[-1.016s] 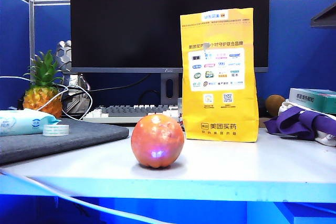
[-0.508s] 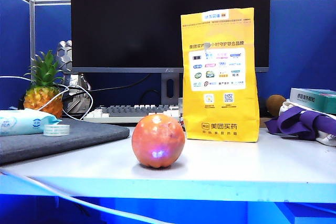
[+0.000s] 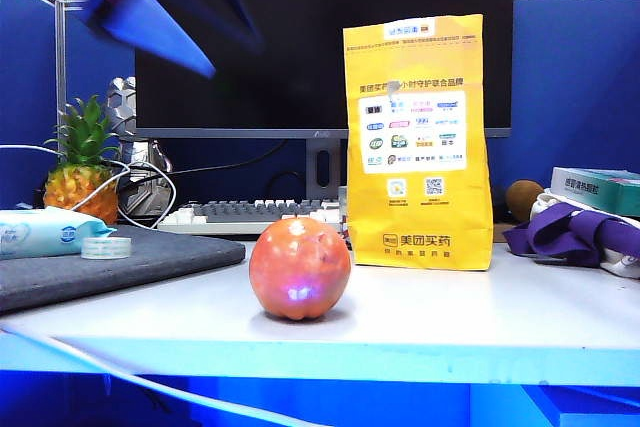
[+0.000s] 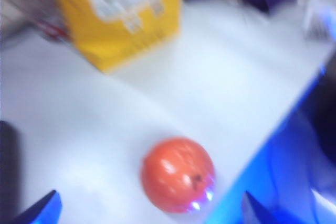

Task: Pick up the orange and throw it into the yellow paper bag.

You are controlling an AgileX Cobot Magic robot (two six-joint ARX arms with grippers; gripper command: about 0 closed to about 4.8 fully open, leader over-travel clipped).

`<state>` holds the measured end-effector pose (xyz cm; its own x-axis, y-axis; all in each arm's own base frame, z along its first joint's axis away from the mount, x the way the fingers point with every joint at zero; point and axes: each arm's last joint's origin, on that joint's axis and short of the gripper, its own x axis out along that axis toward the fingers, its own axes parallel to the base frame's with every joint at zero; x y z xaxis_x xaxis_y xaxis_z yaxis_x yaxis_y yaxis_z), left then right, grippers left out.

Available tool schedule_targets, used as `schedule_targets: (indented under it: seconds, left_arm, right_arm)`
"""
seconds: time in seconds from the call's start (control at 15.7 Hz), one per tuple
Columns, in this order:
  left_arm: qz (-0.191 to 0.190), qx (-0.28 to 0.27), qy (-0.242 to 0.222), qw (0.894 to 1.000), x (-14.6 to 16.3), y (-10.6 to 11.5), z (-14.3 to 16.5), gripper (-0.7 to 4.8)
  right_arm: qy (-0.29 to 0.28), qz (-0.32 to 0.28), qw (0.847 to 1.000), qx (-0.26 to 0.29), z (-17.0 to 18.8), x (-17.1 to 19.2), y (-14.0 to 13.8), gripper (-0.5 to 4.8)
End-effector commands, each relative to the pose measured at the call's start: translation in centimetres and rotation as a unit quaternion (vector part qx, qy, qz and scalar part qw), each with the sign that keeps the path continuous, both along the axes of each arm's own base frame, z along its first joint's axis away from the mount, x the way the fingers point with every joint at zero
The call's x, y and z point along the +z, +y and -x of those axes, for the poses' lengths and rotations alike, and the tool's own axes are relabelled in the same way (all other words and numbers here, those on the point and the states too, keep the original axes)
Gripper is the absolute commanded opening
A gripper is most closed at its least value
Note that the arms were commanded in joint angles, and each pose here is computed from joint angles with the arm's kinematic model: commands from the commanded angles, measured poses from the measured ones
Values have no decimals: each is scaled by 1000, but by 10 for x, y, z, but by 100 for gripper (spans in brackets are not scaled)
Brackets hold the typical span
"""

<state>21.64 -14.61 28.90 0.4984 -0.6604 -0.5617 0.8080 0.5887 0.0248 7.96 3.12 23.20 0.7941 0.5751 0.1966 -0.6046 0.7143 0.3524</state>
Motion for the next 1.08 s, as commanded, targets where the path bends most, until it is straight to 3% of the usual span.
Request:
schedule_targets:
  seconds: [0.06, 0.25, 0.7, 0.83, 1.08]
  left_arm:
    - [-16, -31, 25, 999, -7, -12, -15, 479]
    - [-19, -43, 33, 998, -15, -17, -21, 479]
    - [-93, -15, 39, 995, -45, -44, -25, 479]
    - [-112, -21, 48, 992, -56, -55, -24, 479]
    - [-124, -17, 55, 991, -68, -61, -31, 479]
  right_arm:
    - [93, 39, 995, 10, -2, 7, 1, 479]
    - [163, 56, 985, 29, -21, 6, 7, 479]
    - [334, 87, 930, 124, -92, -25, 32, 479]
    - [356, 93, 914, 170, -105, -28, 41, 479]
    - [345, 94, 913, 196, -107, -24, 48, 479]
